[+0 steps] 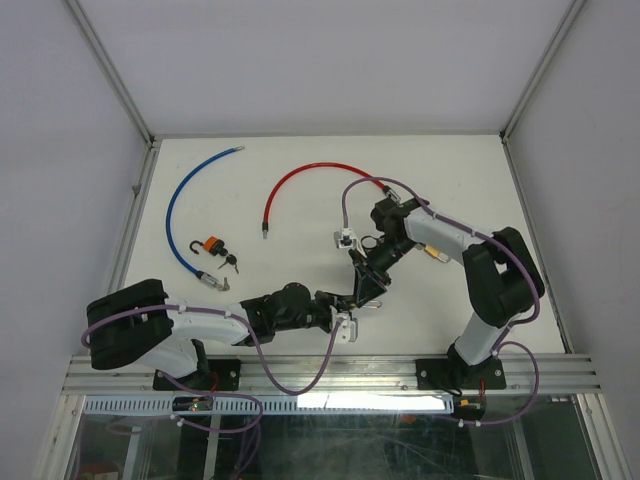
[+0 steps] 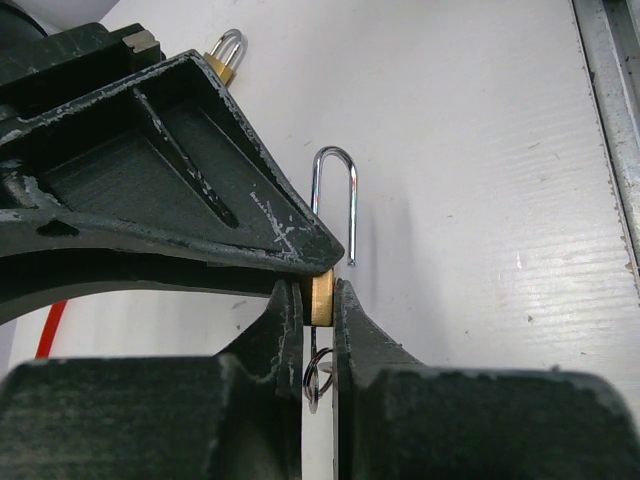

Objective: Lock with the key
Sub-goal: Place the key at the center of the board.

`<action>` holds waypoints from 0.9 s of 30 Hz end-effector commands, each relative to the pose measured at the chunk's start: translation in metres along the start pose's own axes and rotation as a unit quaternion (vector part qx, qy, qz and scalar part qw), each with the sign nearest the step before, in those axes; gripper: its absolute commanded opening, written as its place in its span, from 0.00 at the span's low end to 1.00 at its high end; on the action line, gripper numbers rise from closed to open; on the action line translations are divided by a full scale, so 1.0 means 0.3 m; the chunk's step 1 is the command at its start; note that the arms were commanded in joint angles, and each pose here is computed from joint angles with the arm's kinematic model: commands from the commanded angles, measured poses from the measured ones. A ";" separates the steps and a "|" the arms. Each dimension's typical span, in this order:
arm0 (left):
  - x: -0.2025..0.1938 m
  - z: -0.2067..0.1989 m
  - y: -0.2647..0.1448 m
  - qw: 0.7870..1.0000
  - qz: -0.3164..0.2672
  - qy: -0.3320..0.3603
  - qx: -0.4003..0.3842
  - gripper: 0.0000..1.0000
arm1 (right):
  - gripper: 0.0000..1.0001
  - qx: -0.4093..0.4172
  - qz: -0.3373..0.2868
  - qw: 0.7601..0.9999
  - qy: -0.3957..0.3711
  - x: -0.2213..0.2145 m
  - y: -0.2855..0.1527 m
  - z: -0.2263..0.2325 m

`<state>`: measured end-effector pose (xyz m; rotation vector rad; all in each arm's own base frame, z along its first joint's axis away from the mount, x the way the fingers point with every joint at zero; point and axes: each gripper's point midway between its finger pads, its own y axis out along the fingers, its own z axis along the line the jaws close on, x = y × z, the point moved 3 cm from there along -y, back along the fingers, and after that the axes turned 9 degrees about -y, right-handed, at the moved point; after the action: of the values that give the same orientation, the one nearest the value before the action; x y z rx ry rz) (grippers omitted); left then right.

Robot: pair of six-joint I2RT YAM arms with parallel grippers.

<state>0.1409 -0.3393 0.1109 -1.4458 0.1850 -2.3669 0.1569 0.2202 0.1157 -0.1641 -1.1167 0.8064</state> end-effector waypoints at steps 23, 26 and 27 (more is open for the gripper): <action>0.078 0.059 -0.105 0.983 -0.089 -0.143 0.075 0.00 | 0.60 -0.135 -0.072 0.977 -0.150 0.133 -0.186 0.024; 0.086 0.063 -0.127 0.978 -0.106 -0.160 0.077 0.00 | 0.60 -0.140 -0.097 0.964 -0.203 0.127 -0.196 0.057; 0.088 0.067 -0.135 0.977 -0.112 -0.165 0.081 0.00 | 0.61 -0.140 -0.101 0.962 -0.212 0.119 -0.193 0.062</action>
<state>0.1402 -0.3085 0.1195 -1.7053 -0.0729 -2.1649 0.1814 0.1965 0.1670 -0.2327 -1.4438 0.5693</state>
